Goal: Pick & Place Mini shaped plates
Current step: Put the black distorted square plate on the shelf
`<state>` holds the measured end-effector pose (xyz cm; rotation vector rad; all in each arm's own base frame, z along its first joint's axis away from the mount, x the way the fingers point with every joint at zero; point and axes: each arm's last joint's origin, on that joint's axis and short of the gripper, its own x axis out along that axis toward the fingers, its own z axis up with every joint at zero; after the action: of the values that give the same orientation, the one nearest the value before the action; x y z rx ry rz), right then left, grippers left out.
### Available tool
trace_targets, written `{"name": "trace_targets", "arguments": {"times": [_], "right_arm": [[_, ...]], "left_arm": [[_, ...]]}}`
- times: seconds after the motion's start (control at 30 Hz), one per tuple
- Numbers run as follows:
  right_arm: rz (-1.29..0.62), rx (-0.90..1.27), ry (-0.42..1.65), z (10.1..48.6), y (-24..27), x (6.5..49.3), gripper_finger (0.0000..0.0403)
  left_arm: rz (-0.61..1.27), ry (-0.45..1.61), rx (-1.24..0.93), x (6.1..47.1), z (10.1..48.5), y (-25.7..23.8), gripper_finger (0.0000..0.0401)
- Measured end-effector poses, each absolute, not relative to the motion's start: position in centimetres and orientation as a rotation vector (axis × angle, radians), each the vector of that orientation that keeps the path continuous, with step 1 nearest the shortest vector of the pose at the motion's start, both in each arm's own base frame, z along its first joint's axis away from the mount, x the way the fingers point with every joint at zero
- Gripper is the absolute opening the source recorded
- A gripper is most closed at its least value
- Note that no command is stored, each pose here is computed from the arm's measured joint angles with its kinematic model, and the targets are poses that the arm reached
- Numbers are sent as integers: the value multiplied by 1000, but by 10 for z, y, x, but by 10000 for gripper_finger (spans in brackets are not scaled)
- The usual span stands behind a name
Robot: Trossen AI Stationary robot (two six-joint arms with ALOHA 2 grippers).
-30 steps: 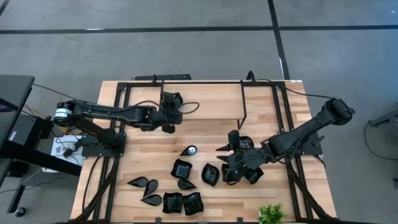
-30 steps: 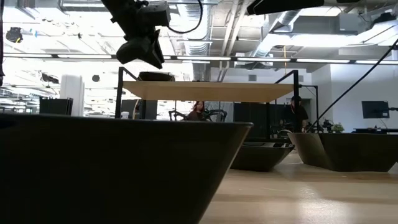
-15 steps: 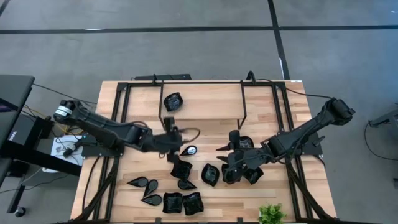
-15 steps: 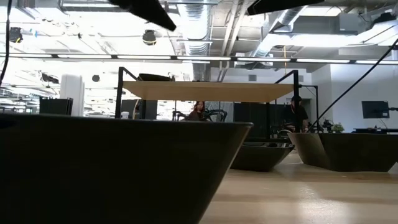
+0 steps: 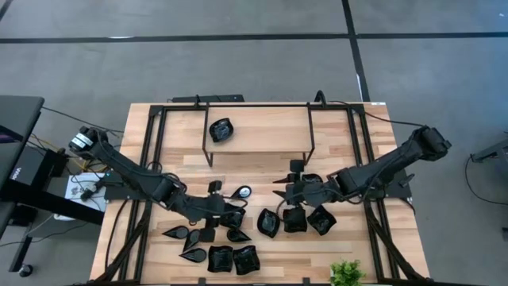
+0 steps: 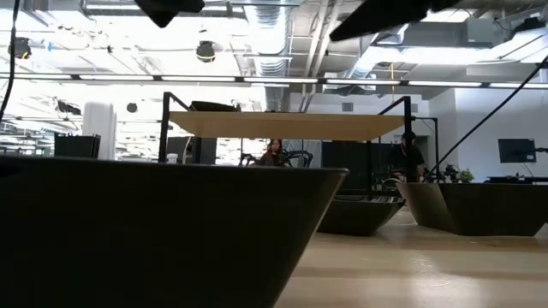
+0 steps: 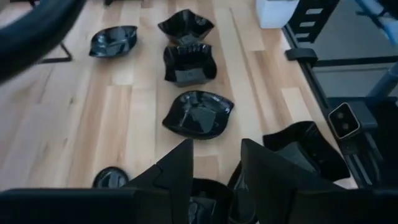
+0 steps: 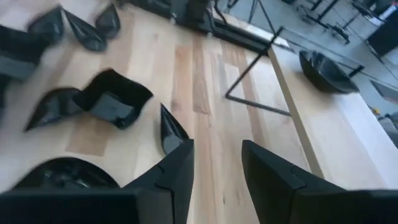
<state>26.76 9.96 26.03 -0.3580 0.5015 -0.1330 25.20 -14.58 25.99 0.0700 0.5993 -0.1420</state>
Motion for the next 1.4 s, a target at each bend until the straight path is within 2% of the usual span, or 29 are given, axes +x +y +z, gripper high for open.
{"name": "trace_targets", "arguments": {"times": [0.13, 0.43, 0.6, 0.8, 0.97, 1.2, 1.4], "right_arm": [[-47, -356, 504, 248, 98, 284, 139], [480, -401, 383, 209, 110, 336, 192], [538, -423, 409, 194, 122, 374, 196], [585, -454, 600, 172, 133, 407, 169], [564, -467, 675, 157, 136, 430, 143], [498, -526, 792, 139, 126, 440, 105], [505, -536, 838, 137, 117, 438, 42]], "left_arm": [[-136, 596, 70, 249, 243, -144, 133], [89, 560, 150, 247, 233, -134, 133], [133, 551, 166, 247, 232, -132, 133], [132, 550, 163, 247, 232, -133, 133], [131, 551, 168, 247, 232, -133, 133], [122, 547, 170, 244, 235, -133, 133], [110, 507, 142, 237, 248, -132, 133]]}}
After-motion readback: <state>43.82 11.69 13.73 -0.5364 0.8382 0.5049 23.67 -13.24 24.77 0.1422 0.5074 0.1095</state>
